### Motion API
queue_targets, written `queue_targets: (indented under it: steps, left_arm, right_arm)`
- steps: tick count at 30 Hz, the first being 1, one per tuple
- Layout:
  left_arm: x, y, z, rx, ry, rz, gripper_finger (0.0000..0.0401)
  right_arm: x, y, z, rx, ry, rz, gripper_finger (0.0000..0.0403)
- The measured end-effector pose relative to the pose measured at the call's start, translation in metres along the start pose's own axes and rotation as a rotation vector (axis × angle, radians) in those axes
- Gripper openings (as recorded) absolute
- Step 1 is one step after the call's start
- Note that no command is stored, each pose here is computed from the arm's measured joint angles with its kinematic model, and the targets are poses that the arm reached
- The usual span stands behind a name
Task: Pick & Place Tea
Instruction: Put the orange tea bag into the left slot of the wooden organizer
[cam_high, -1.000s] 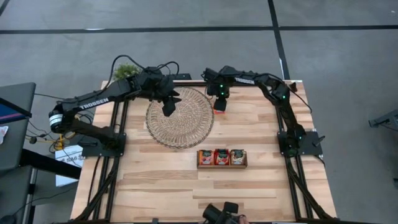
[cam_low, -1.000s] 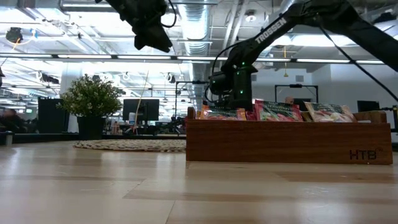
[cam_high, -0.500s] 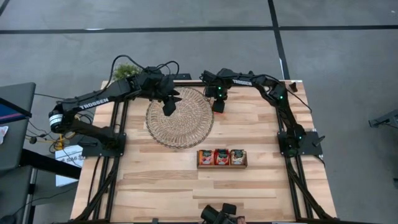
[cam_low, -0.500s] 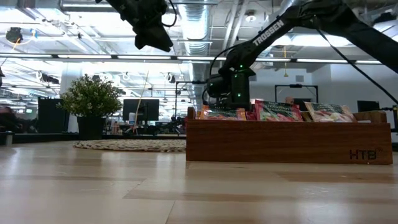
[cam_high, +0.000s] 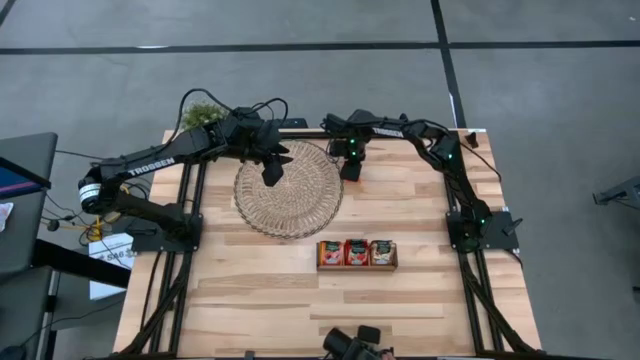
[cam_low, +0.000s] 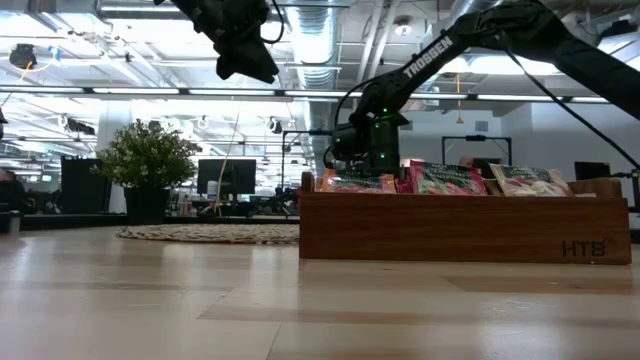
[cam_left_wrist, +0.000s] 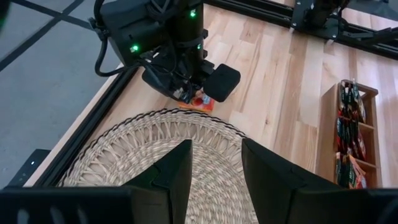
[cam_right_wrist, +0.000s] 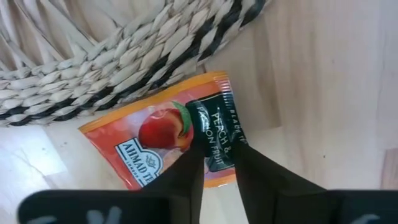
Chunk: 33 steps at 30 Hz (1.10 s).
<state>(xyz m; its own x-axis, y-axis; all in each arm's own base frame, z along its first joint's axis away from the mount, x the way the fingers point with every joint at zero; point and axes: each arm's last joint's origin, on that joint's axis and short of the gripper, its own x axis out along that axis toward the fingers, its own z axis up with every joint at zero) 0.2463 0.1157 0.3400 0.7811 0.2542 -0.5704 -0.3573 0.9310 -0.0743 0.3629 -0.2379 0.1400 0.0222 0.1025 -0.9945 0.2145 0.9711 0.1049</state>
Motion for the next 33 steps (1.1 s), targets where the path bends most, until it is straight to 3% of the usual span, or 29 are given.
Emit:
queue_targets:
  steps: [14,22,28,33]
  left_arm:
    - [0.000,0.000,0.001,-0.002,-0.014,0.000,0.0131]
    - [0.000,-0.003,0.001,0.003,-0.014,-0.010,0.0131]
    - [0.001,-0.008,0.001,0.006,-0.012,-0.027,0.0131]
    - [0.001,-0.012,0.001,-0.035,-0.010,-0.040,0.0131]
  right_arm:
    - [0.000,-0.005,-0.004,0.016,0.036,-0.046,0.0007]
    - [-0.005,-0.005,-0.007,0.014,0.067,-0.101,0.0001]
    - [-0.039,0.010,-0.010,-0.021,0.024,-0.180,0.0000]
    - [-0.090,0.036,-0.016,-0.080,-0.099,-0.260,0.0000]
